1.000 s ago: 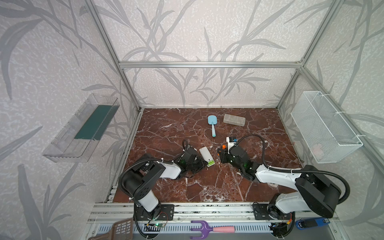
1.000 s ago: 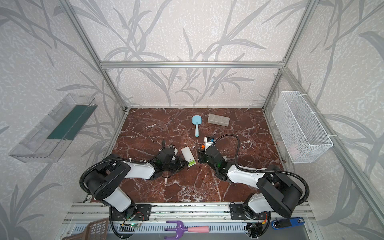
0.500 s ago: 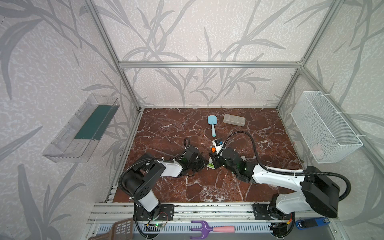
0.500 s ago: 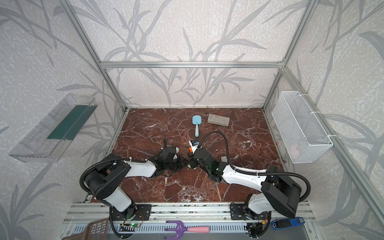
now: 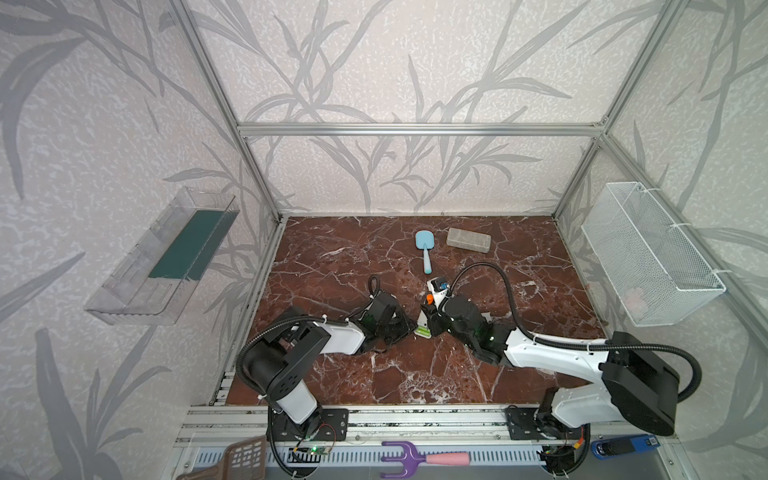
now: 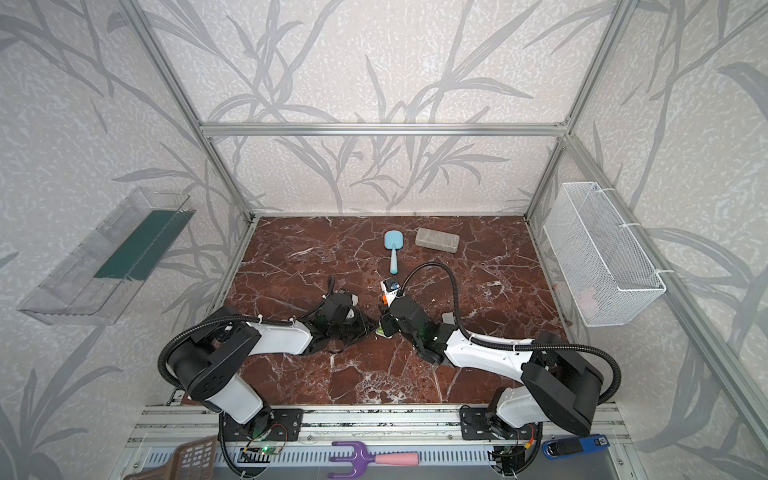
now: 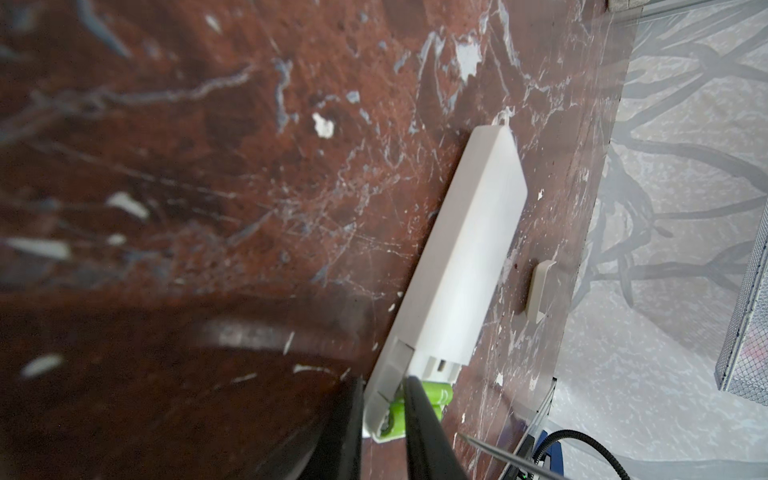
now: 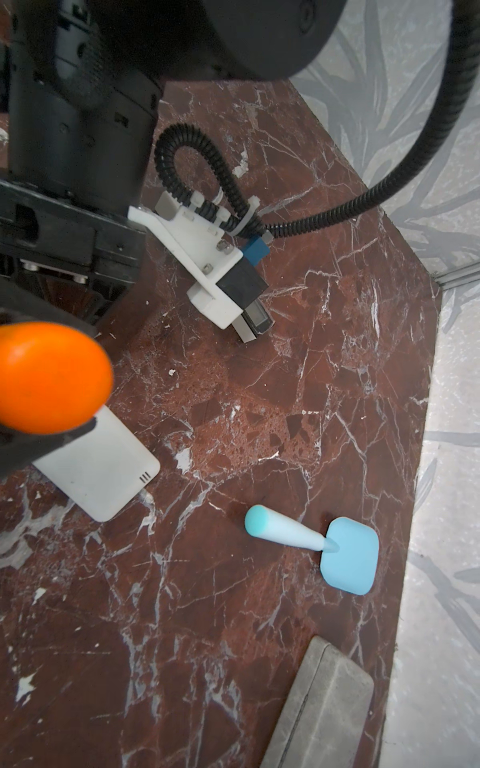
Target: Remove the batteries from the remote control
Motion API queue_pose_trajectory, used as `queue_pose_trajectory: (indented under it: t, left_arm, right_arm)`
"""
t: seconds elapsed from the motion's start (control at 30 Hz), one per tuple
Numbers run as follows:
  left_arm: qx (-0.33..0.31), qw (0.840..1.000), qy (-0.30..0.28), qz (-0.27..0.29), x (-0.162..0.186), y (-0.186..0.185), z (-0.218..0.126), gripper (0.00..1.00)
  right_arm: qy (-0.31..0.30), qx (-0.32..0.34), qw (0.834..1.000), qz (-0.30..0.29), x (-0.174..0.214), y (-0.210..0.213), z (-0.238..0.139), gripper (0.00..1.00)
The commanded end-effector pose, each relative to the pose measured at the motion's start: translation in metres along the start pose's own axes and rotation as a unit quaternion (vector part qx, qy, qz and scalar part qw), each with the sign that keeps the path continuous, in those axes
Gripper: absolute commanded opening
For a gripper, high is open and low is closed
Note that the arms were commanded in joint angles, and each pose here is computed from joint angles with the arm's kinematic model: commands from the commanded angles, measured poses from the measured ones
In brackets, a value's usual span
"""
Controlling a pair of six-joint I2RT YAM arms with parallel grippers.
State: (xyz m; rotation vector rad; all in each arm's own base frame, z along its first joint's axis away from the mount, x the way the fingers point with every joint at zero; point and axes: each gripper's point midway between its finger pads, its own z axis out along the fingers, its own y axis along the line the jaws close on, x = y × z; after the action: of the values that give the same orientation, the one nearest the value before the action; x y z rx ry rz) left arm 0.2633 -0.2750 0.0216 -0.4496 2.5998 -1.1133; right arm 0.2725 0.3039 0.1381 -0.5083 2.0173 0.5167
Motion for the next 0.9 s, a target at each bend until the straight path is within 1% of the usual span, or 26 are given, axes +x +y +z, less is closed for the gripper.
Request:
queue_pose_trajectory:
  t: [0.0,0.17,0.33,0.43,0.5,0.63,0.77,0.87]
  left_arm:
    - [-0.058,0.998,0.019,-0.008,0.014,0.033,-0.004,0.23]
    - [-0.047,0.999,0.020,-0.006,0.016,0.029,-0.007,0.23]
    - [-0.045,0.999,0.015,-0.005,0.017,0.028,-0.017,0.22]
    - [-0.047,0.999,0.015,-0.001,0.021,0.027,-0.023,0.19]
    - [-0.044,0.999,0.017,0.004,0.025,0.024,-0.024,0.16]
    - [-0.021,0.999,0.025,0.010,0.035,0.013,-0.019,0.11]
    - [0.008,0.999,0.036,-0.003,0.039,0.003,-0.008,0.10]
    - [0.024,0.999,0.040,-0.010,0.040,-0.001,0.000,0.10]
  right_arm:
    - [-0.024,-0.031,0.999,-0.022,-0.006,0.011,0.002,0.00]
    - [-0.030,-0.055,0.996,-0.070,-0.001,0.018,0.005,0.00]
    - [-0.033,-0.060,0.993,-0.095,0.001,0.020,0.004,0.00]
    - [-0.038,-0.064,0.992,-0.104,0.000,0.021,0.004,0.00]
    - [-0.042,-0.069,0.990,-0.112,0.000,0.023,0.005,0.00]
    - [-0.042,-0.083,0.987,-0.127,0.003,0.027,0.008,0.00]
    - [-0.032,-0.104,0.986,-0.126,0.011,0.030,0.011,0.00]
    - [-0.024,-0.106,0.986,-0.127,0.017,0.028,0.012,0.00]
